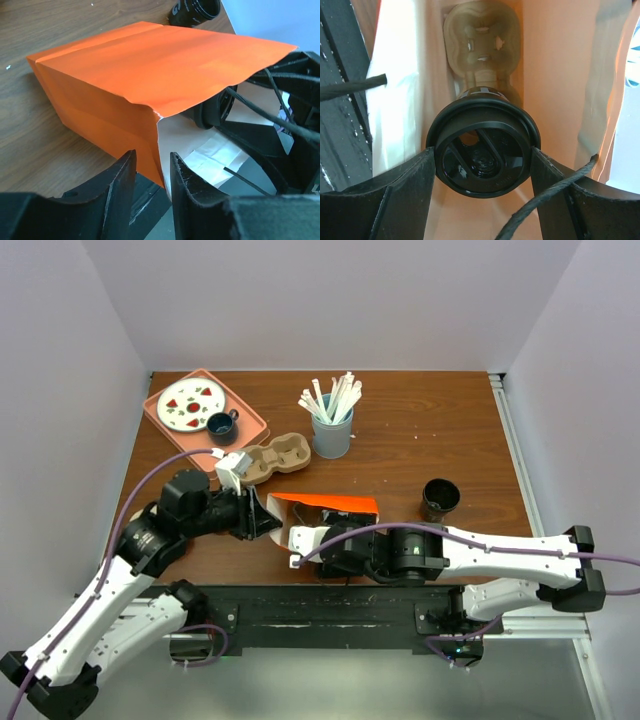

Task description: Pack the takeout coffee

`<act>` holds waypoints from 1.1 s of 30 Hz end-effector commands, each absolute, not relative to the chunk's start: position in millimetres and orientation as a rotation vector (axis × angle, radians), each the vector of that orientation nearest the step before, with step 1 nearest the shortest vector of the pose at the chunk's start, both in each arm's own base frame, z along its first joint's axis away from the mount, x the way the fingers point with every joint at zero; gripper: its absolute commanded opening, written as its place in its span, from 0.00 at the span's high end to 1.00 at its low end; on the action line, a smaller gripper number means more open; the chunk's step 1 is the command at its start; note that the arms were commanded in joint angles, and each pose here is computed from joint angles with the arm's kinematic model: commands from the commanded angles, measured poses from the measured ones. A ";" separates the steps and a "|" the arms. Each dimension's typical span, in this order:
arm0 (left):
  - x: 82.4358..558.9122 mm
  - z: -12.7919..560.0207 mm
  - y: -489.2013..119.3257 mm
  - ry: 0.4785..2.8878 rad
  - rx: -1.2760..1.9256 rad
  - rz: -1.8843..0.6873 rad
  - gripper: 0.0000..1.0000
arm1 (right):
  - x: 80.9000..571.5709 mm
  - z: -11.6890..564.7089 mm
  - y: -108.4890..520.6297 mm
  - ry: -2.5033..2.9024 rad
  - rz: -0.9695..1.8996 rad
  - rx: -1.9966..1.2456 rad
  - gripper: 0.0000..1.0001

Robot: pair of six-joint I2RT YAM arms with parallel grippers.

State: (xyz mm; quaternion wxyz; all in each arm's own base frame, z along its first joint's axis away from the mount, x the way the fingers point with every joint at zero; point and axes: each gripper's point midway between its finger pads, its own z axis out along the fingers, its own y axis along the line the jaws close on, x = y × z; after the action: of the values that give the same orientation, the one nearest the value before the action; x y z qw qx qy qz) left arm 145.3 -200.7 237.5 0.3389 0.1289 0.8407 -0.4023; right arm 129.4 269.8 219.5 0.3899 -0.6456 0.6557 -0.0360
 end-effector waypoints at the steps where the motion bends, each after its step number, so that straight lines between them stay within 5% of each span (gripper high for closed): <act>1: 159.3 260.0 -202.6 2.116 0.347 -1.009 0.67 | 135.9 223.5 269.4 1.609 -0.150 -1.641 0.71; 5: 164.9 270.3 -206.2 2.093 0.351 -1.011 0.71 | 142.2 237.7 269.6 1.598 -0.154 -1.568 0.71; 14: 169.7 275.4 -200.3 2.095 0.326 -0.963 0.54 | 141.1 255.7 263.0 1.613 -0.106 -1.493 0.71; 20: 166.8 270.1 -200.9 2.100 0.327 -0.976 0.67 | 141.3 265.2 263.6 1.609 -0.084 -1.467 0.71; 24: 164.8 280.4 -201.8 2.053 0.336 -1.002 1.00 | 134.9 259.3 263.8 1.611 -0.053 -1.519 0.71; 33: 155.7 273.2 -204.8 1.985 0.282 -1.099 1.00 | 133.9 251.8 271.4 1.547 -0.110 -1.620 0.71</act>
State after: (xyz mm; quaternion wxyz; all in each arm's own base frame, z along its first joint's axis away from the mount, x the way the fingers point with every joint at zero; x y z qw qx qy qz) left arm 154.3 -195.0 262.4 0.4015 0.1126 0.8131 -0.4062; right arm 131.7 266.4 238.5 0.4230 -0.6349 0.6457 -0.0317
